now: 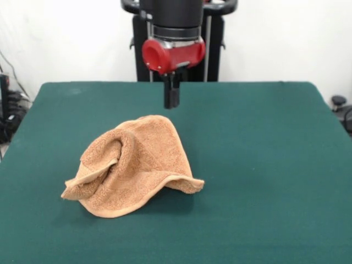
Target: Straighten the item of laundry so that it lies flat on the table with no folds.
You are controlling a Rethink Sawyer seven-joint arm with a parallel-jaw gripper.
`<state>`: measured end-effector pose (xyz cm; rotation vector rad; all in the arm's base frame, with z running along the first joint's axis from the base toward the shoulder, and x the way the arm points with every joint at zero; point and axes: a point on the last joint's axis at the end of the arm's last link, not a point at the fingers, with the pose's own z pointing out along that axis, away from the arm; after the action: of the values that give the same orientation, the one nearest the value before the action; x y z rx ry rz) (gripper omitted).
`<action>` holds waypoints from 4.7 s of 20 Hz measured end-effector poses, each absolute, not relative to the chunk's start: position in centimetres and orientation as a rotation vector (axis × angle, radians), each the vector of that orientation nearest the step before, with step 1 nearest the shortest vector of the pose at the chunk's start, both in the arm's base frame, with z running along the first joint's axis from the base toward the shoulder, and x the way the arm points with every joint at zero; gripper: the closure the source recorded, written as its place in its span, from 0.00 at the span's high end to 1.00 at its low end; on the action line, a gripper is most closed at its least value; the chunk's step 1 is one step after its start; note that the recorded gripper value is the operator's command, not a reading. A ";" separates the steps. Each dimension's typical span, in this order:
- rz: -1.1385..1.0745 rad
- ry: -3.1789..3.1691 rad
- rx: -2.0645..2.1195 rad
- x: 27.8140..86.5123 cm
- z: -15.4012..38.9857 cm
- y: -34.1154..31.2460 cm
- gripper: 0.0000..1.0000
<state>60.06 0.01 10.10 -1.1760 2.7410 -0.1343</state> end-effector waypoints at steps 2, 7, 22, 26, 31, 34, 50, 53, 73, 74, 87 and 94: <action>-0.119 2.748 -1.165 60.0 9.7 0.4 0.00; -0.095 2.794 -1.152 59.1 7.1 0.7 0.00; -0.065 2.847 -1.111 57.7 -3.4 1.4 0.00; -0.080 2.848 -1.080 57.8 -4.5 1.5 0.00; -0.098 2.871 -1.051 58.0 -4.5 1.8 0.00; -0.106 2.880 -1.040 58.1 -4.5 1.8 0.00; -0.165 2.925 -0.895 58.1 -4.7 2.5 0.00; -0.200 2.936 -0.803 57.9 -4.7 2.8 0.00; -0.276 2.896 -0.418 56.6 -5.0 3.5 0.00; -0.277 2.896 -0.413 56.6 -5.0 3.5 0.00; -0.303 2.881 -0.322 56.4 -5.1 4.0 0.00; -0.329 2.871 -0.269 56.3 -5.2 4.4 0.00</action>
<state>56.27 4.40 -5.16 -0.2689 2.8707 -0.3289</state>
